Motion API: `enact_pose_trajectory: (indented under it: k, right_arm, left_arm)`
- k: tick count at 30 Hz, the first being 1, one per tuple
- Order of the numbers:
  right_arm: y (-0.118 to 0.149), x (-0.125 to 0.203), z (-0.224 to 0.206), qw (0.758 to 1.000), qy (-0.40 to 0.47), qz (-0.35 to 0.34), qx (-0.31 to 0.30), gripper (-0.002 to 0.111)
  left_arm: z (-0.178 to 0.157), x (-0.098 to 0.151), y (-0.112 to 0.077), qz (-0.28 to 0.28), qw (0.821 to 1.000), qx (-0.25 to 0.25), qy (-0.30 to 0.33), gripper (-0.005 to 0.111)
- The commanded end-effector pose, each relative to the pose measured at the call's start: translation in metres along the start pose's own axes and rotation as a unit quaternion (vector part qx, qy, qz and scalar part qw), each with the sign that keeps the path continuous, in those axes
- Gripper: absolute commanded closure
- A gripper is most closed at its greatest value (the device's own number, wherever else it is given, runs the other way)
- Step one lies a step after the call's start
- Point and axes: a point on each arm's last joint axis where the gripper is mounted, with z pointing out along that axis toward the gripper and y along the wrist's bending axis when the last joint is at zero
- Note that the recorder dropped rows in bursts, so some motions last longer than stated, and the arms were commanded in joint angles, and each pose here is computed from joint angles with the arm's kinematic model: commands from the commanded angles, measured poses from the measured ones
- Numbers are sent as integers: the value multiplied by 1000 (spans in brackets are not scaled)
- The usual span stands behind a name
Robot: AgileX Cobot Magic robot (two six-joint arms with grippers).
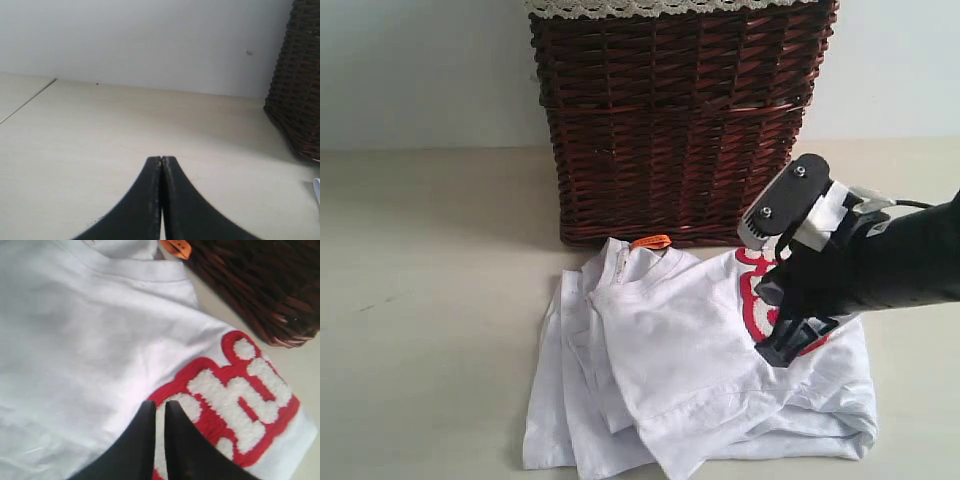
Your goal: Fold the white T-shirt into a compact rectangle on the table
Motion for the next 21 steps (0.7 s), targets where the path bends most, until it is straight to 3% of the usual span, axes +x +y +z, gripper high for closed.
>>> enact_pose_trajectory:
  k: [1, 8, 16, 21]
  right_arm:
    - [9, -4, -25, 999, -10, -3, -42, 87]
    - [8, -11, -45, 999, -44, -8, -29, 73]
    - [7, -12, -47, 998, -51, -8, -21, 73]
    - [0, -18, -52, 996, -82, -4, 23, 73]
  left_arm:
    - [0, 0, 0, -1, 1000, -1, -2, 107]
    - [0, 0, 0, -1, 1000, -1, -2, 107]
    - [0, 0, 0, -1, 1000, -1, -2, 107]
    - [0, 0, 0, -1, 1000, -1, -2, 107]
